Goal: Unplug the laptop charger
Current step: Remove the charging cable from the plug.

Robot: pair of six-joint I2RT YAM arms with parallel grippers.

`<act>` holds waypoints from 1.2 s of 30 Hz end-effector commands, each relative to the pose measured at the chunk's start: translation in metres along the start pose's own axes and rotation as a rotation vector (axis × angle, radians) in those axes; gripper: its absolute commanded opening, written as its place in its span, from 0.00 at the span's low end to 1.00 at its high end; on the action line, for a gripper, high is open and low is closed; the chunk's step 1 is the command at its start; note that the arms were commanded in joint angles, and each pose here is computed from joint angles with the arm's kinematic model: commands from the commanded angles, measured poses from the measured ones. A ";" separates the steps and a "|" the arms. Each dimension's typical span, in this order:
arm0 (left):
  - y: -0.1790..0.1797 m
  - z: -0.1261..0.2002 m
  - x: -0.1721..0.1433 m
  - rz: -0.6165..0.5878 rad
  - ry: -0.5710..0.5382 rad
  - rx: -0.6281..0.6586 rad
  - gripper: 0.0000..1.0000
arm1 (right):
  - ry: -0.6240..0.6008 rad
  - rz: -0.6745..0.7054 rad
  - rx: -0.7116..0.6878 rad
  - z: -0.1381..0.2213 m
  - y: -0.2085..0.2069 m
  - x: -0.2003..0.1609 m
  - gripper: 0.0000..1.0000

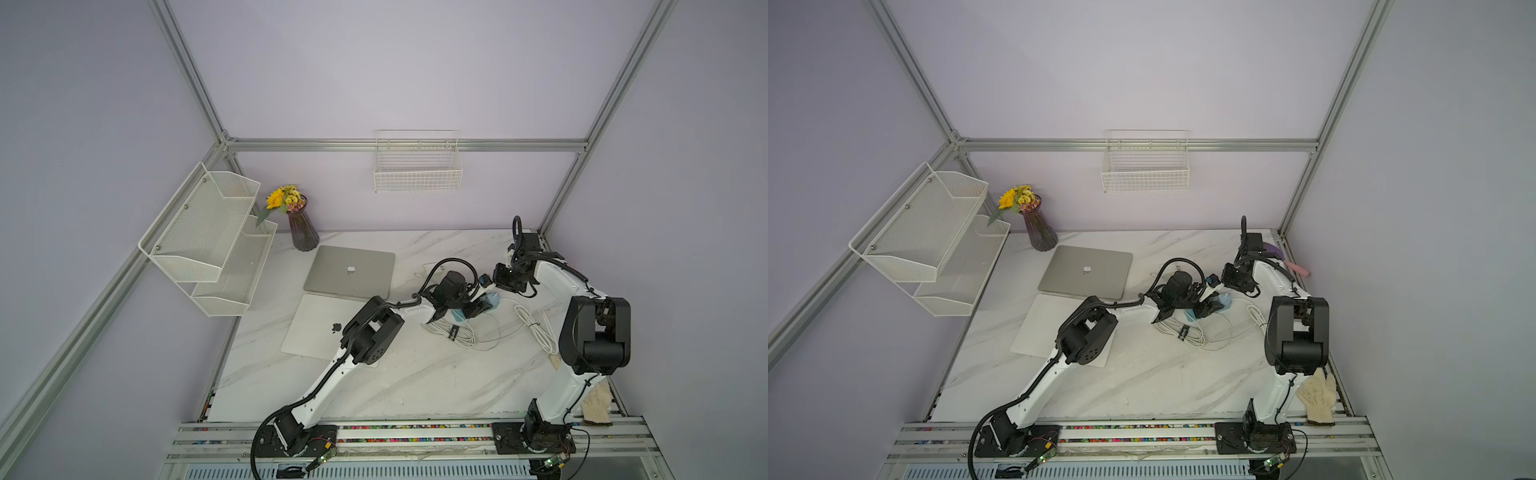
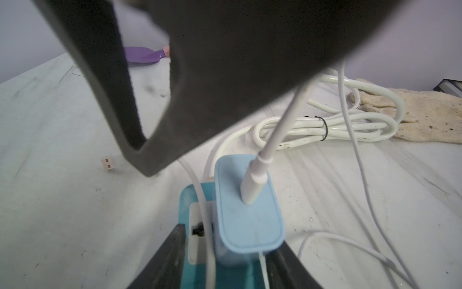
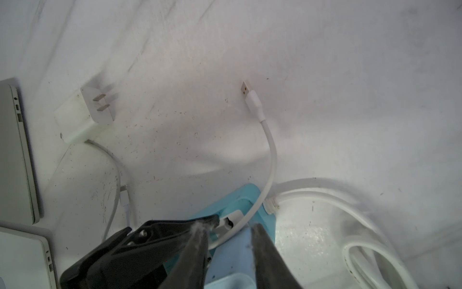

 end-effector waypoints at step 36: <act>-0.011 -0.008 -0.014 0.084 0.007 0.017 0.00 | 0.154 0.080 0.113 0.005 0.042 -0.044 0.31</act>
Point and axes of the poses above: each gripper's point midway between its finger pads, its own z axis back along the fingers, its own y axis along the line the jaws close on, x = y × z, the point moved 4 cm from there along z, back along the fingers, and after that the axes turned 8 degrees about z, right-handed, at the moved point
